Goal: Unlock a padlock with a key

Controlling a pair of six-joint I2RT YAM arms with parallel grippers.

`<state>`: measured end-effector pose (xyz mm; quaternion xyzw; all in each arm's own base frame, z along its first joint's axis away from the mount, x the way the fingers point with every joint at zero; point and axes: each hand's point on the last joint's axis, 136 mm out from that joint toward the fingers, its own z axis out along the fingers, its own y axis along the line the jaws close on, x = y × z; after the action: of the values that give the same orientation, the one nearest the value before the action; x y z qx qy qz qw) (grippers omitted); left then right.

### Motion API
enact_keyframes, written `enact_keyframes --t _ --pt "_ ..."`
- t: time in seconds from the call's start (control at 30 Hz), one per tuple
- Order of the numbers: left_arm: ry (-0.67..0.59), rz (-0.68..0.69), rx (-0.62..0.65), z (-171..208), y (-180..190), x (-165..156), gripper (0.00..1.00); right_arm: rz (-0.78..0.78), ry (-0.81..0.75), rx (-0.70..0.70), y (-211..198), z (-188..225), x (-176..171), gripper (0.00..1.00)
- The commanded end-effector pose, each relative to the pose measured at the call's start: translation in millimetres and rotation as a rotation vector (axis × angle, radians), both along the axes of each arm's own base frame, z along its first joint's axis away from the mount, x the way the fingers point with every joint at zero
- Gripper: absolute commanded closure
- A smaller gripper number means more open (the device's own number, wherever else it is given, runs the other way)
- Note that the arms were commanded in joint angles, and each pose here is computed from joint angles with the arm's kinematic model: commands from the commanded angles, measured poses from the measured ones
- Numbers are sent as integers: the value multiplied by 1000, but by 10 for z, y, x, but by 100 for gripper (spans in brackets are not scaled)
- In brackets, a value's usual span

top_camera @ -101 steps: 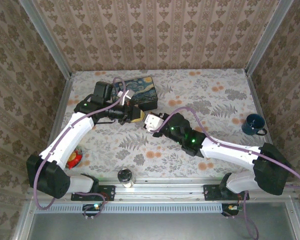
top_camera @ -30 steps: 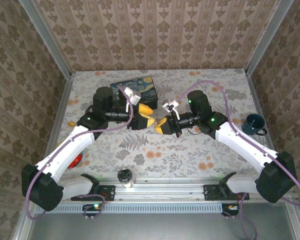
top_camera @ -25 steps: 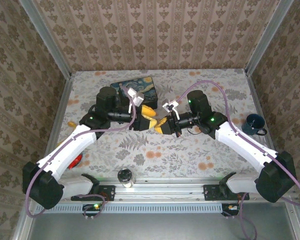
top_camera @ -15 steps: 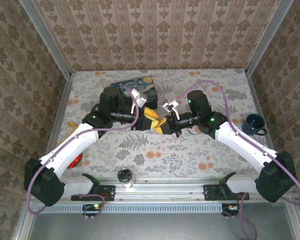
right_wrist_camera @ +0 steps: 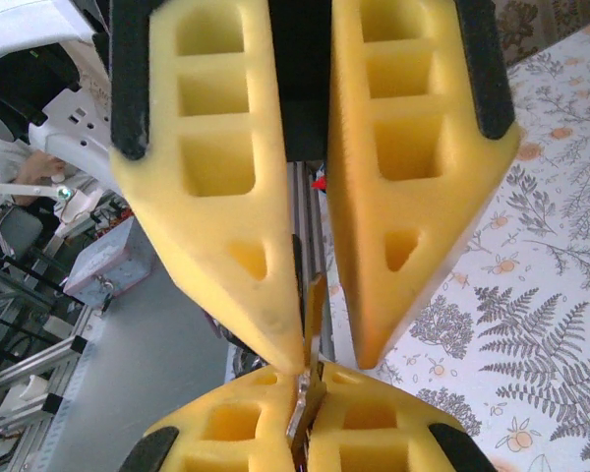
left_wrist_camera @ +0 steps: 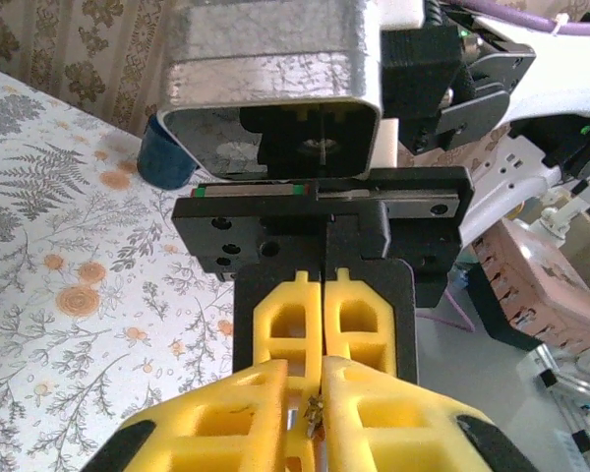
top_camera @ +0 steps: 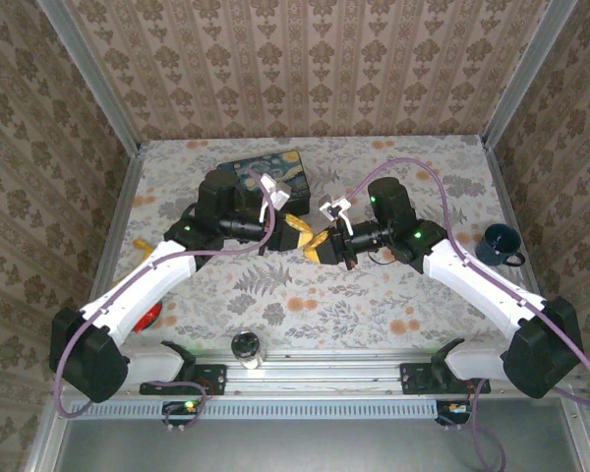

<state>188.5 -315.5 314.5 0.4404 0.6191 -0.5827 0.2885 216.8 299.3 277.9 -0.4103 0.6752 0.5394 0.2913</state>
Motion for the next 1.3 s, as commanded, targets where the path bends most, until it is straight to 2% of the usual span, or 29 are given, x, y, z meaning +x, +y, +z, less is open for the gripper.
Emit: enact_keyframes --t 0.0,0.13,0.2,0.3,0.47,0.57,0.8,0.93,1.27 --pt "-26 -23 -33 134 -26 -22 98 13 -5 20 10 114 -8 100" --pt "-30 -2 -28 142 -17 -6 100 -3 -9 13 5 106 13 100" --pt "-36 27 -20 160 -3 16 100 -28 -4 -4 -10 73 37 80" --pt "-51 99 -1 194 38 82 100 -87 -3 -31 -57 23 85 56" --pt "-53 268 42 237 139 270 100 -213 -8 -7 -159 59 140 46" --pt "-26 322 44 287 174 341 100 -327 -12 28 -245 163 236 41" --pt "37 350 47 325 175 395 100 -469 -4 163 -341 454 405 40" --pt "64 333 48 308 159 387 100 -469 -18 234 -316 598 455 44" --pt "91 296 4 350 149 355 100 -437 -9 264 -218 615 539 51"
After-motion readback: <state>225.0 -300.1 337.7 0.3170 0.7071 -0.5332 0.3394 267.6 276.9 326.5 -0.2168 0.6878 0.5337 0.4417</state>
